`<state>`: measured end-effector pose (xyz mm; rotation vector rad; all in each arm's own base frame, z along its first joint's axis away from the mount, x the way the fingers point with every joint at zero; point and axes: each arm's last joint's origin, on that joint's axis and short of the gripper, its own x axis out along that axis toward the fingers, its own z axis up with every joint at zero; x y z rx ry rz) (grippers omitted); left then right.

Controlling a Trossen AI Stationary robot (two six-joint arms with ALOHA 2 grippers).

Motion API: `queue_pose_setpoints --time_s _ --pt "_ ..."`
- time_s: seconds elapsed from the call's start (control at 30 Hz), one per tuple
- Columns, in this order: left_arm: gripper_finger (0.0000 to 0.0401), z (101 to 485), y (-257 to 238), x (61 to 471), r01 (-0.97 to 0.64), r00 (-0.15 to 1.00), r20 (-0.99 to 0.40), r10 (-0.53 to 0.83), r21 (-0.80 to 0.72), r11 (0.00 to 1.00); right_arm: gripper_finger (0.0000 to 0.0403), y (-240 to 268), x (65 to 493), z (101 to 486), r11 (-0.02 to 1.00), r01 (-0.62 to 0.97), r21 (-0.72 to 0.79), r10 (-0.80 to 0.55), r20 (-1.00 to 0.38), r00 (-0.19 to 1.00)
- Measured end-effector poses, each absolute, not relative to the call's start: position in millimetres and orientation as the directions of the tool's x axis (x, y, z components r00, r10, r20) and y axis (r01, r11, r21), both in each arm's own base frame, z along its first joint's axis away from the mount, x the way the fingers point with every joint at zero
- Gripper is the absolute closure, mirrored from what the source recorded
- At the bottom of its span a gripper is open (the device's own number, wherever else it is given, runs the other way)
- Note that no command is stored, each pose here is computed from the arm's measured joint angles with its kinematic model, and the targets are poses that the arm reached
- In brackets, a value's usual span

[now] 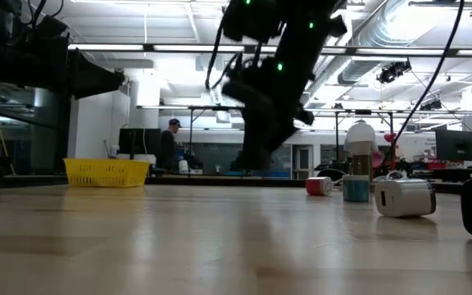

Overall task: Pick & Place Office items
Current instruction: Put the top black charger adapter into the orange bin

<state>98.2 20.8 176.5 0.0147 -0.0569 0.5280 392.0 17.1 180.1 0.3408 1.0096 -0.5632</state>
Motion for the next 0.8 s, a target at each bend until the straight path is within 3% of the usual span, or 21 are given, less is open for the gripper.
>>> queue_pose_setpoints --time_s 0.53,0.8 --pt "0.0158 176 21 98 -0.504 0.862 0.058 0.503 0.000 0.864 0.0266 61 348 251 0.898 0.437 -0.044 -0.277 -0.828 0.487" --pt "0.0158 176 21 98 -0.504 0.862 0.058 0.503 -0.001 0.864 0.0266 98 311 266 0.882 0.452 -0.132 -0.350 -0.825 0.443"
